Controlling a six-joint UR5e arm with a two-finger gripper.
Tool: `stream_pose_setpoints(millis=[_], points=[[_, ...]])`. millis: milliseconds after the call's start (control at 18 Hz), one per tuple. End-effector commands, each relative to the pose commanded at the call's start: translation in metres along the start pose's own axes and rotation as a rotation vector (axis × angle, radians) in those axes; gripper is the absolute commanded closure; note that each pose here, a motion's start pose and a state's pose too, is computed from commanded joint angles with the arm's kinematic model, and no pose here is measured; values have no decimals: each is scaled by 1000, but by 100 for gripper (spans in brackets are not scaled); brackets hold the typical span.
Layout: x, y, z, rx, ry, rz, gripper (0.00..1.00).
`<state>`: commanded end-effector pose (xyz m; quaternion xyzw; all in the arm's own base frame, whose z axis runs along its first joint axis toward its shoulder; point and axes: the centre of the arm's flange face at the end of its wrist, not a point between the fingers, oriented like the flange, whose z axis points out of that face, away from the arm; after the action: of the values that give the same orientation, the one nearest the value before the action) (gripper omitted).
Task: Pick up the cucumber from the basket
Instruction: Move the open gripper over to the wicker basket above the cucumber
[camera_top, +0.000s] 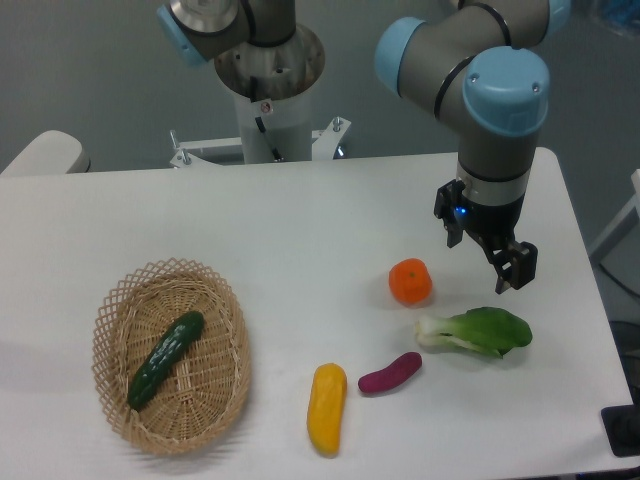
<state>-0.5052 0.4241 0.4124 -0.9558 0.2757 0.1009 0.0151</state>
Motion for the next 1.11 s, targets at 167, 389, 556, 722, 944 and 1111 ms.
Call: stream_pose_setpoints(millis=[167,389,556,722,944,1111], points=[[0,-2,-2,9,-4,3,0],[10,-21,6,3,18,23,0],[31,-33,11,17,45,-47,0],[52,-59,9,12,58,-164,0],[84,-99,13,5,90,-325,0],[103,-149,16,6,106,-479,0]])
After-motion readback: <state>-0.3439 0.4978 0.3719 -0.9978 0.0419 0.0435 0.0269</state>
